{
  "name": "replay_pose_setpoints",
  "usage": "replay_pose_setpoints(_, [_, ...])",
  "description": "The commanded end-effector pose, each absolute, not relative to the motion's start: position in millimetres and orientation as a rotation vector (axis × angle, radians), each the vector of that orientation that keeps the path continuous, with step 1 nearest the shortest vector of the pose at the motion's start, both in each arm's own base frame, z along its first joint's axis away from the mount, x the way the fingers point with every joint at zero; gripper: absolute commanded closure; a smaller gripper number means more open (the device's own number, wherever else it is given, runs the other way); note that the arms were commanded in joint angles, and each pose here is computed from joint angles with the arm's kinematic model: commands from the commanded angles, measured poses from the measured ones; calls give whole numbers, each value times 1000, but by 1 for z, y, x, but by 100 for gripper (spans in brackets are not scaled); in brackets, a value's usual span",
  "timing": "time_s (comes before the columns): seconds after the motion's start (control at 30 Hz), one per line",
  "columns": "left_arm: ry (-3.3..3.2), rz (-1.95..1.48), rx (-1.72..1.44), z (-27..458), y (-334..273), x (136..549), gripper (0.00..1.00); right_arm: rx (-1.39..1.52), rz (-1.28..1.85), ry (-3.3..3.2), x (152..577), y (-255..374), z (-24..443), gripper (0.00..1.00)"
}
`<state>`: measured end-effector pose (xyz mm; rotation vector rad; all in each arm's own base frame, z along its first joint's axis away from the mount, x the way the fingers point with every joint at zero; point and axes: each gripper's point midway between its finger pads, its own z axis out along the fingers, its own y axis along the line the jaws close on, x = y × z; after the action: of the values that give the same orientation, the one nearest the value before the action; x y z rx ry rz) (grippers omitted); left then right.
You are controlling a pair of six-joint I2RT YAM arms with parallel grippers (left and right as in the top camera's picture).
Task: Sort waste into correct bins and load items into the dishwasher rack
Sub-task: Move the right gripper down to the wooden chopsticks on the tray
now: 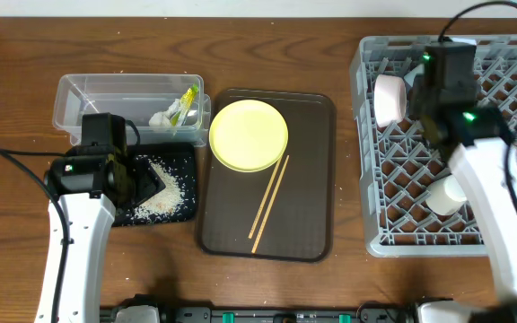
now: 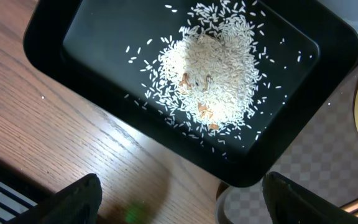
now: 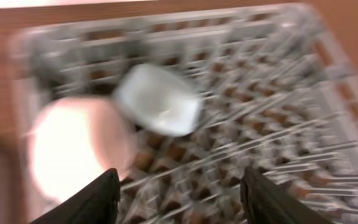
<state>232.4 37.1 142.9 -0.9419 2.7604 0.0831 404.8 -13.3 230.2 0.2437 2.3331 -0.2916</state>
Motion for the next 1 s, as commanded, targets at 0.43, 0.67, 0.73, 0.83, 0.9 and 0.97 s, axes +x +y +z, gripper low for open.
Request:
replay_pose_setpoints(0.43, [2745,87,-966,145,39,232,14,-260,621,2720,318,183,179,37])
replay_pose_setpoints(0.67, [2745,87,-966,145,39,232,14,-211,519,2911,293,227,128,41])
replay_pose_setpoints(0.73, [2745,87,-966,145,39,232,14,-174,463,2959,286,236,112,41])
replay_pose_setpoints(0.83, [2745,87,-966,145,39,232,14,-105,345,3018,277,245,87,41])
replay_pose_setpoints(0.9, [2745,87,-966,145,39,232,14,-54,269,3044,272,249,72,41])
replay_pose_setpoints(0.97, [2745,87,-966,145,39,232,14,-9,193,3058,268,251,58,41])
